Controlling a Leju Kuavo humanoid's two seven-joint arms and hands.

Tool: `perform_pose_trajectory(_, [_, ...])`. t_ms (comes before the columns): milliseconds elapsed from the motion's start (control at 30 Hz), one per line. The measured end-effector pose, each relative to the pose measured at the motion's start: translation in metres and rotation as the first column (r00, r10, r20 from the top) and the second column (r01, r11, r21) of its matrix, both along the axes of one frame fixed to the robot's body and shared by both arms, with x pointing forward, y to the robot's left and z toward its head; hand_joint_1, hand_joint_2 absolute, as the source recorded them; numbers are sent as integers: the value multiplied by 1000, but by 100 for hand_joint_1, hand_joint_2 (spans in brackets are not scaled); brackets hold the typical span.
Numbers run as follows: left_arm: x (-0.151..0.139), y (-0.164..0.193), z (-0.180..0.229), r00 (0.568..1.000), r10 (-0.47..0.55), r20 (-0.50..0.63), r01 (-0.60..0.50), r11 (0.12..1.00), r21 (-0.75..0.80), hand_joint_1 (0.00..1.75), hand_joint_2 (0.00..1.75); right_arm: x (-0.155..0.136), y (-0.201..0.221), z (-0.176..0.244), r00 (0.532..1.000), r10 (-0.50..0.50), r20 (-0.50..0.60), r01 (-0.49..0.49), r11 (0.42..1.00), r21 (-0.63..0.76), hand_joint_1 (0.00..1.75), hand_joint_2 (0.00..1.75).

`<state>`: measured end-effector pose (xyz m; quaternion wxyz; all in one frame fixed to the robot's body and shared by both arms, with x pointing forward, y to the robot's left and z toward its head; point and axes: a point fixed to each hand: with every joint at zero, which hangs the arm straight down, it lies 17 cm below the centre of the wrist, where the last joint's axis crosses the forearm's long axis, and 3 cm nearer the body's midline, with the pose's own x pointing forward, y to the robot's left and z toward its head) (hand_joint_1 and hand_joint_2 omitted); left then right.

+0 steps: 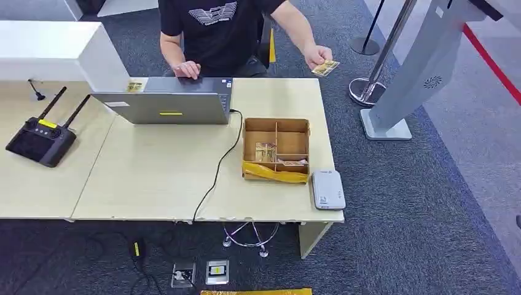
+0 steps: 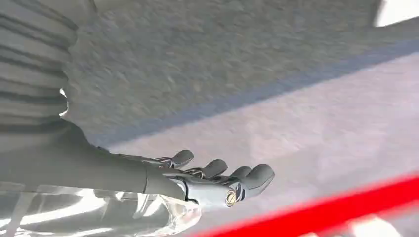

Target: Pass the card to the sensor for recognition and then transmit it.

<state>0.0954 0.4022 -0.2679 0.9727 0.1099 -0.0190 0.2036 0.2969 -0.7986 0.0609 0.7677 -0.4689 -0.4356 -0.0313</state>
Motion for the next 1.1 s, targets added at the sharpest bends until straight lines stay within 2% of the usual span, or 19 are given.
perform_pose_trajectory(67, [4, -1, 1, 1000, -15, 13, 16, 1000, -11, 0, 0, 37, 6, 28, 997, 82, -5, -83, 995, -59, 0, 175])
perform_pose_trajectory(133, [10, -2, 1, 998, -45, 34, 46, 999, -22, 0, 0, 69, 18, 45, 985, 161, -62, -168, 978, -125, 0, 175])
perform_pose_trajectory(167, [15, 0, 3, 996, -70, 52, 71, 997, -25, 0, 0, 91, 31, 53, 970, 215, -116, -233, 957, -172, 0, 175])
perform_pose_trajectory(267, [23, 8, 6, 991, -107, 83, 109, 994, -18, 0, 0, 133, 75, 54, 909, 309, -278, -378, 894, -242, 0, 175])
perform_pose_trajectory(433, [24, 23, 9, 983, -157, 96, 158, 988, -3, 0, 0, 189, 182, 55, 790, 519, -326, -599, 768, -228, 0, 175])
perform_pose_trajectory(533, [24, 25, 10, 979, -180, 94, 181, 983, -6, 0, 0, 221, 255, 71, 705, 595, -386, -708, 617, -344, 0, 175])
perform_pose_trajectory(600, [24, 25, 10, 977, -193, 93, 194, 981, -7, 0, 0, 234, 298, 76, 666, 636, -389, -745, 544, -385, 0, 175])
perform_pose_trajectory(833, [22, 31, 11, 971, -222, 90, 222, 975, 10, 0, 0, 252, 412, 90, 537, 760, -367, -814, 352, -463, 0, 175])
perform_pose_trajectory(933, [23, 31, 11, 968, -232, 92, 232, 973, 14, 0, 0, 255, 454, 91, 499, 797, -340, -825, 317, -468, 0, 175])
perform_pose_trajectory(1100, [20, 33, 10, 967, -239, 83, 238, 971, 21, 0, 0, 260, 495, 102, 463, 833, -303, -825, 280, -491, 0, 175])
